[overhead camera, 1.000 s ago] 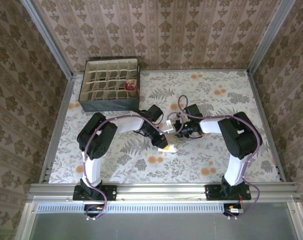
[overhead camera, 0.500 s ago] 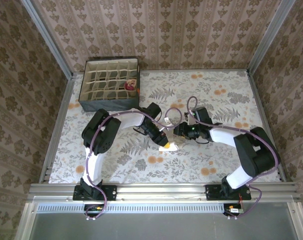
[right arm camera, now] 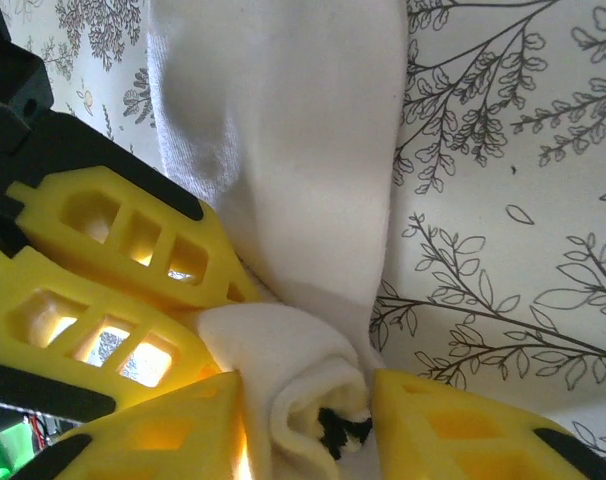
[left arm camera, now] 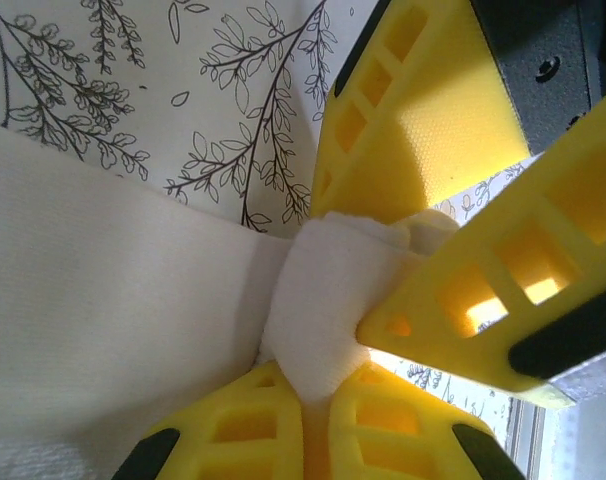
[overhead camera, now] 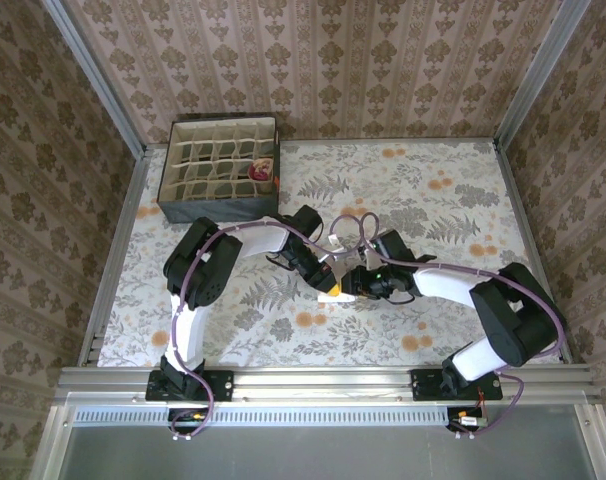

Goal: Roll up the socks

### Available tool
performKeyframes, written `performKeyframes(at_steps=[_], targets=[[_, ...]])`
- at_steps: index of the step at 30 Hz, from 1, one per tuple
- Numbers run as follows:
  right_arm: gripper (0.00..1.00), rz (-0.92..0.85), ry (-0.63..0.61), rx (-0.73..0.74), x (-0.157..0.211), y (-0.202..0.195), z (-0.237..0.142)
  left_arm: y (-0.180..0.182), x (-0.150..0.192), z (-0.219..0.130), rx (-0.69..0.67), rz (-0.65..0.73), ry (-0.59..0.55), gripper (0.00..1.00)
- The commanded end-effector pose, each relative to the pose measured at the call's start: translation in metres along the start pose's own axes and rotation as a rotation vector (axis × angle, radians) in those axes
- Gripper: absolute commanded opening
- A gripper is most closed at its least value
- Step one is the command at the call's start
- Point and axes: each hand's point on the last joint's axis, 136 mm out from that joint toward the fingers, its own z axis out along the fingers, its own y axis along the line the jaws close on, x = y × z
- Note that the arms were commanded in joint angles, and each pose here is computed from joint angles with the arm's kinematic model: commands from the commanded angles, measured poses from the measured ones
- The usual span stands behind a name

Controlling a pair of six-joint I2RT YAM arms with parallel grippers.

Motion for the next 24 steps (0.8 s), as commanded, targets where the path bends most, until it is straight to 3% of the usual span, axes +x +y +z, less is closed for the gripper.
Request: performKeyframes(at_steps=[1, 3, 8, 14, 24], targets=[[0.30, 0.026, 0.044, 0.103, 0.009, -0.019, 0.005, 0.046, 0.040, 0.012, -0.170, -0.050, 0.103, 0.00], [0.21, 0.028, 0.051, 0.108, 0.008, -0.020, 0.007, 0.044, 0.039, 0.011, -0.174, -0.030, 0.089, 0.00], [0.00, 0.025, 0.072, 0.128, 0.009, -0.020, 0.009, 0.038, 0.028, 0.001, -0.239, 0.117, 0.026, 0.15], [0.00, 0.022, 0.094, 0.174, 0.014, -0.025, 0.010, 0.014, 0.000, -0.025, -0.316, 0.408, -0.120, 0.31], [0.00, 0.003, 0.085, 0.179, 0.014, -0.021, 0.007, -0.017, -0.021, -0.064, -0.454, 0.725, -0.270, 0.40]])
